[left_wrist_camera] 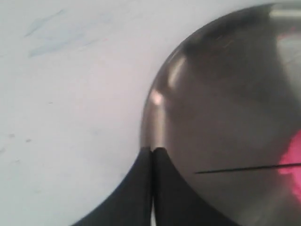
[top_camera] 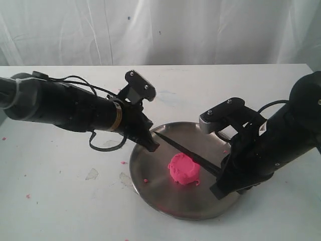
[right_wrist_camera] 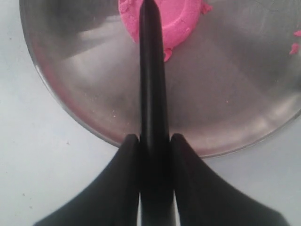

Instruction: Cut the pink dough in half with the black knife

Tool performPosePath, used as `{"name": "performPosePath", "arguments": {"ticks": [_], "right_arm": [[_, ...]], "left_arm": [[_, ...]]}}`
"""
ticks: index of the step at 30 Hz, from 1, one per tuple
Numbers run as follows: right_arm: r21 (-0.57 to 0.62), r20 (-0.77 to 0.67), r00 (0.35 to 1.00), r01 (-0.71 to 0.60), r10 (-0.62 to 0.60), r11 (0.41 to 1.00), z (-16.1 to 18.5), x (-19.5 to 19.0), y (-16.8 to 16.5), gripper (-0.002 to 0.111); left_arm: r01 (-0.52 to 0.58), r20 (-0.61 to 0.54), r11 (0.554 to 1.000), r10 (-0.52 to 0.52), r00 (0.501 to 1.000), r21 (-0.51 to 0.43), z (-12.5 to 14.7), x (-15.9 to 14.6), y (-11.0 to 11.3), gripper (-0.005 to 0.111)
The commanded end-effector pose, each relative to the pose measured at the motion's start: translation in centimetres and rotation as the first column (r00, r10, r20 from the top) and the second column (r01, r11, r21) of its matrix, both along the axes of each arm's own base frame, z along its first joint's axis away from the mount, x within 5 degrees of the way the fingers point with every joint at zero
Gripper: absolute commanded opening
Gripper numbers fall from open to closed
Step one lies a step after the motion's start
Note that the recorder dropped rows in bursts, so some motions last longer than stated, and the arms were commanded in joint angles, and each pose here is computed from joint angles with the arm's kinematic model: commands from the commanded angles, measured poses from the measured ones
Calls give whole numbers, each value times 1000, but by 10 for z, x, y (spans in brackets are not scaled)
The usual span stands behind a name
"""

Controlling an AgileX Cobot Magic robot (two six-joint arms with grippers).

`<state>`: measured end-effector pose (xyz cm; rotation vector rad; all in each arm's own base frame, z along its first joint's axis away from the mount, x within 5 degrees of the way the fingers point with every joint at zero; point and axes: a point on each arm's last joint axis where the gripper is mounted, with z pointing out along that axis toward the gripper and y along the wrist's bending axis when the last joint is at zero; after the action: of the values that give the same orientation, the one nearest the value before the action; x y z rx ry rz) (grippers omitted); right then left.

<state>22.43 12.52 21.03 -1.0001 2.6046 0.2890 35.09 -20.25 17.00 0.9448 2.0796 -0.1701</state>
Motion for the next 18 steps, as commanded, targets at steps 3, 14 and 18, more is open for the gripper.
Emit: {"name": "performPosePath", "arguments": {"ticks": [3, 14, 18], "right_arm": [[11, 19, 1000, 9, -9, 1000, 1, 0, 0, 0], [-7, 11, 1000, -4, 4, 1000, -2, 1, 0, 0], [-15, -4, 1000, -3, 3, 1000, -8, 3, 1, 0]], "left_arm": [[-131, 173, 968, 94, 980, 213, 6, -7, -3, 0], [38, -33, 982, -45, 998, -187, 32, -18, -40, 0], [91, -49, 958, -108, 993, -271, 47, -20, -49, 0]]}}
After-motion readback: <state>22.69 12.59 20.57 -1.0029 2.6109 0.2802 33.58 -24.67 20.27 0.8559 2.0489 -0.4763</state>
